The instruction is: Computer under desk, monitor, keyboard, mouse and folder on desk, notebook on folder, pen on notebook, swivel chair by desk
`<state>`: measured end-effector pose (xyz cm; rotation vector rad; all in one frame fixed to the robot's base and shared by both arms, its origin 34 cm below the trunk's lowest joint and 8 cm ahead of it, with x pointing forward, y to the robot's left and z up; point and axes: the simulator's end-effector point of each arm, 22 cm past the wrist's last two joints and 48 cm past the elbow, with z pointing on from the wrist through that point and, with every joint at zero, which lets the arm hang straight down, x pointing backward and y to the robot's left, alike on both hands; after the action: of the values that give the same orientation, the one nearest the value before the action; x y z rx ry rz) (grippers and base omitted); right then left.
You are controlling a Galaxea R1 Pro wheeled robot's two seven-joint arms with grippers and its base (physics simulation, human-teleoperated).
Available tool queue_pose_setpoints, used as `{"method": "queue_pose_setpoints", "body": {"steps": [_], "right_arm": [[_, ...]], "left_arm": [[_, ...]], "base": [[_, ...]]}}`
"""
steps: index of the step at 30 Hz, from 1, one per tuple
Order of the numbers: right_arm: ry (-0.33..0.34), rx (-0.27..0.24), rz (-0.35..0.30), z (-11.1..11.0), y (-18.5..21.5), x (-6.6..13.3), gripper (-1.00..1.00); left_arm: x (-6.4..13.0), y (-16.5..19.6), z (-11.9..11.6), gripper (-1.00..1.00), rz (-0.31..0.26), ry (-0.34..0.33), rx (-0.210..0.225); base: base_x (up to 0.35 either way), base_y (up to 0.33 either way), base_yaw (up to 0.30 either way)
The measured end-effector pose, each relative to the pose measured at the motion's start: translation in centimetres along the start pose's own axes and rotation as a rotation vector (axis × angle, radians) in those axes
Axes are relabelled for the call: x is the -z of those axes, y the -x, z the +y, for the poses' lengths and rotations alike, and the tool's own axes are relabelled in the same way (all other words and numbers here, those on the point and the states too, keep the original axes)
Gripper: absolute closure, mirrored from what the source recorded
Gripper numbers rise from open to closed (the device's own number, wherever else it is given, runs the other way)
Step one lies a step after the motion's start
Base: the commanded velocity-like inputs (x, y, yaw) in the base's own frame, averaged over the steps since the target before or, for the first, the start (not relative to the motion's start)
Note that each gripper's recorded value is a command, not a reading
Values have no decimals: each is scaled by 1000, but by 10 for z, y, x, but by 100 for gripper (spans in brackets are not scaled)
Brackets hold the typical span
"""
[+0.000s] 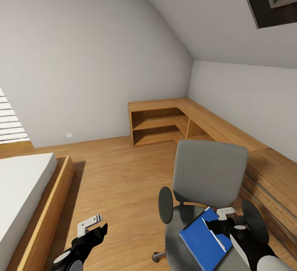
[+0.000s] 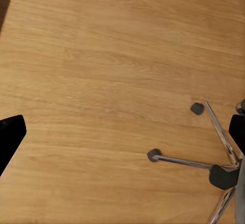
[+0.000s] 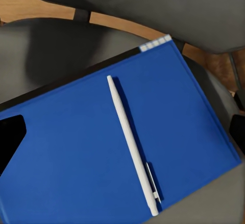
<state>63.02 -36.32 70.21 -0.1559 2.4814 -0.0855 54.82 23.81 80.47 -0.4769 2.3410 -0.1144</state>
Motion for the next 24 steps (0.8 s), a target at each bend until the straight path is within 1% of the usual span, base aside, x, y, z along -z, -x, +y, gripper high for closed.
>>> {"method": "queue_pose_setpoints", "body": {"steps": [12,24], "right_arm": [[1,0,4,2,-8,-13,-100],[0,-2,22,4,-20,-27,-100]], "left_arm": [[-12,-8,2,-100,0,0,0],[-25,-17,4,-100,0,-2,0]], "base": [[0,0,0],[0,0,0]]}}
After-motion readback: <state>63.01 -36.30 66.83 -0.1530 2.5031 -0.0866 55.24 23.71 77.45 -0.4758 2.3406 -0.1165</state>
